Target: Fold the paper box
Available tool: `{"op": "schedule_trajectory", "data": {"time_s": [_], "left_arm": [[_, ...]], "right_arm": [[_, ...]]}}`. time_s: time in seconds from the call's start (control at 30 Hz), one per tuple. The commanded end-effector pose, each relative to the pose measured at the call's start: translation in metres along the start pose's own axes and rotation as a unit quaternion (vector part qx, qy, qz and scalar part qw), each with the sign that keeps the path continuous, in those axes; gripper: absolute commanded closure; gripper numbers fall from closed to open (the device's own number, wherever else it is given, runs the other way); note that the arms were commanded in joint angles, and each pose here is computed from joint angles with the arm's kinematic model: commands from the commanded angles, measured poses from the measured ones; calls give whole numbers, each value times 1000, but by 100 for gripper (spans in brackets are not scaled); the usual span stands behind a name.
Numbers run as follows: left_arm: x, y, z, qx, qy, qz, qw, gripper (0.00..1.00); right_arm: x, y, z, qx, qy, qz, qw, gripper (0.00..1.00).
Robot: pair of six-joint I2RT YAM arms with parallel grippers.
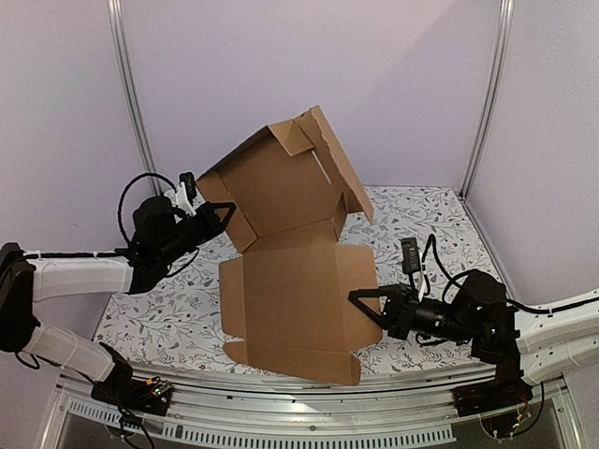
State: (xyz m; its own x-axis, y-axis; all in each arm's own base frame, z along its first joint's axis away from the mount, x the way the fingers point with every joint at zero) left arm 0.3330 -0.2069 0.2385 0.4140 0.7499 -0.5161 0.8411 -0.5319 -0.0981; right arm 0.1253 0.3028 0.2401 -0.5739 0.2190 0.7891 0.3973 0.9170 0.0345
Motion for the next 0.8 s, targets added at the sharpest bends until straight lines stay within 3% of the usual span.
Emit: {"op": "schedule_trajectory", "data": {"time_s": [0.0, 0.17, 0.37, 0.57, 0.77], "left_arm": [[-45, -2, 3, 20, -71, 168, 983, 100], [-61, 0, 5, 33, -96, 240, 966, 100], [-61, 1, 9, 46, -89, 238, 966, 100], [-59, -1, 4, 47, -75, 226, 970, 100], [-51, -1, 4, 48, -72, 215, 973, 100]], "right_arm": [[48, 2, -5, 8, -50, -129, 990, 100], [57, 12, 3, 38, -71, -162, 984, 100], [51, 21, 7, 49, -64, -164, 983, 96], [39, 15, 5, 62, -77, -112, 989, 72], [50, -13, -13, 100, -152, -35, 983, 45]]}}
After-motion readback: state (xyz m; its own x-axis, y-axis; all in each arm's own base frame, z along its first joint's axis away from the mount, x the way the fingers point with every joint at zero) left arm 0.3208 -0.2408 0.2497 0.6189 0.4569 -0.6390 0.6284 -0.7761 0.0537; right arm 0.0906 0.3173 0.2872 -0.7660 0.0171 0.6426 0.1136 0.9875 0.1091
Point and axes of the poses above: each gripper's point midway between its finger pads, its own y axis out along the fingers, its own x axis along the line the jaws close on, z = x × y, the point moved 3 cm from there along -y, back along the fingers, and after that the axes turned 10 degrees about y, right-handed, at the moved point
